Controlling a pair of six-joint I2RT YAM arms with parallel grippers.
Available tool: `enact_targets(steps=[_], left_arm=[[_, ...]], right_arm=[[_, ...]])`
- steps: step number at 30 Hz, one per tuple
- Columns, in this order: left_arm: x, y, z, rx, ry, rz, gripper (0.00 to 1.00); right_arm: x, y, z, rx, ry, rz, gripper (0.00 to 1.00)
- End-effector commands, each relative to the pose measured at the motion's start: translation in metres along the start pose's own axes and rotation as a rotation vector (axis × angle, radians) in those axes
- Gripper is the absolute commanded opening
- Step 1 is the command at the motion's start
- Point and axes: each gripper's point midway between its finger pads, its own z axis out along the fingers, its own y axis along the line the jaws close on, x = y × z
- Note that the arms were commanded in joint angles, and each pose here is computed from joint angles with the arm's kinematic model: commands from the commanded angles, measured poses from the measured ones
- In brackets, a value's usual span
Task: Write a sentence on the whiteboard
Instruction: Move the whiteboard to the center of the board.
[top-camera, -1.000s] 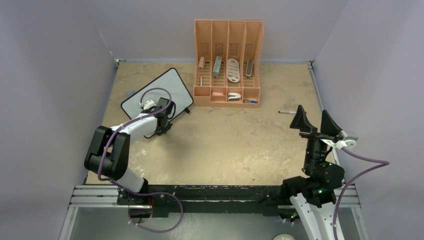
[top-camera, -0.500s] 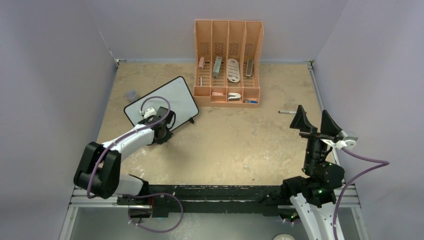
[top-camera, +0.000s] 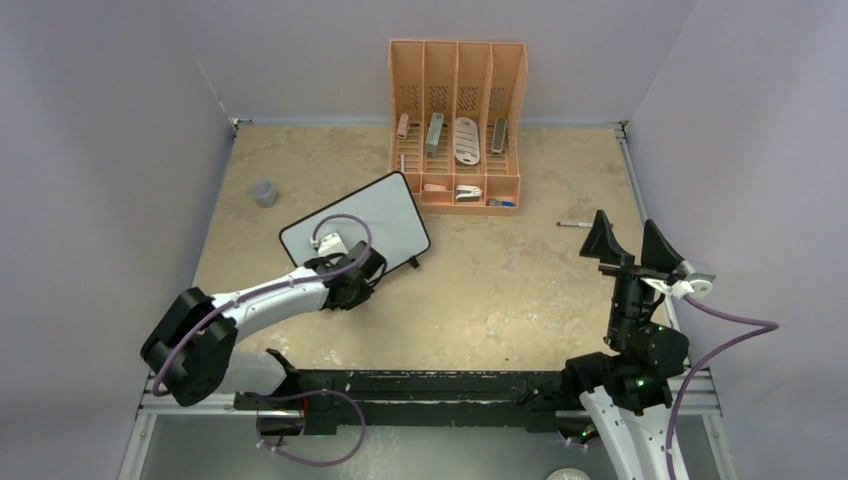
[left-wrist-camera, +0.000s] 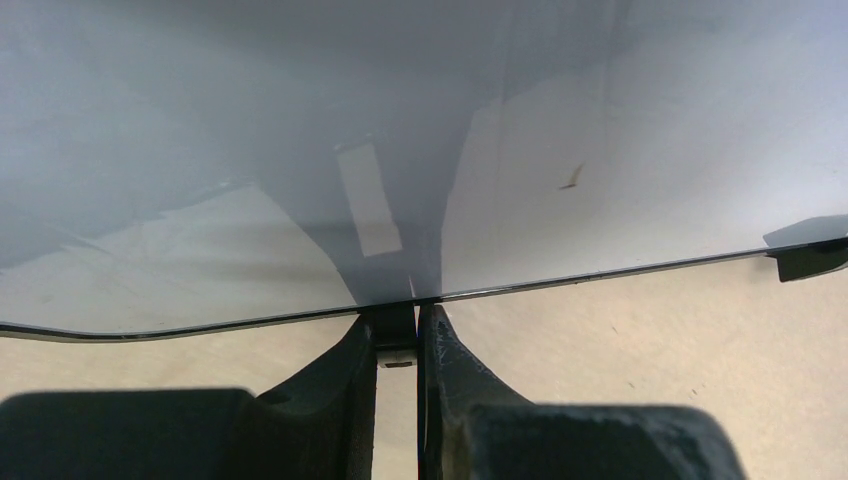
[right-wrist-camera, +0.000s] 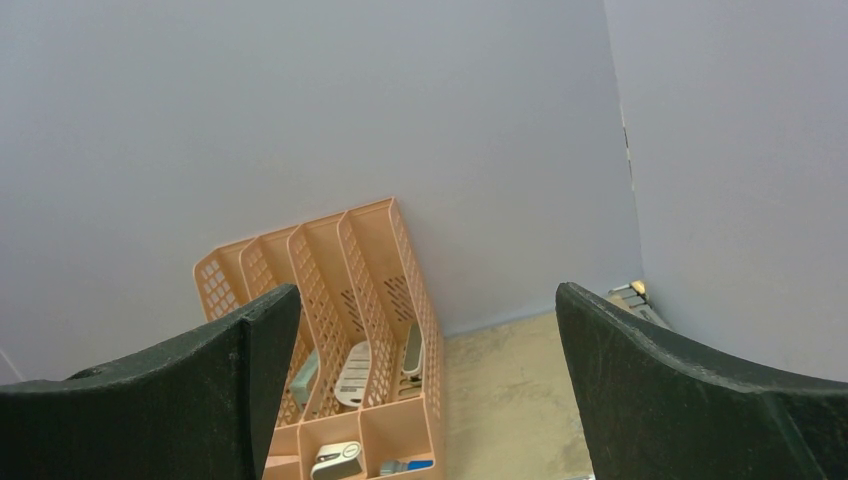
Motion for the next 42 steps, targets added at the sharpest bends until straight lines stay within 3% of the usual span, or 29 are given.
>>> enact_targets(steps=[1,14,31,42], left_arm=[[0.041,-0.035,-0.013,0.039,0.118,-0.016,0.0],[0.087,-0.12,-0.017,0.111,0.153,0.064,0.0],[0.114,-0.136,-0.029,0.14,0.171,0.128,0.0],[0.106,-0.135,-0.058,0.212,0.165,0.105,0.43]], right_arm=[[-0.009,0.004,0.002,-0.015,-0.034,0.01,0.99],[-0.011,0.004,0.001,-0.017,-0.04,0.012,0.99],[-0.009,0.003,0.002,-0.011,-0.029,0.007,0.99],[0.0,0.003,0.006,-0.001,0.01,-0.007,0.99]])
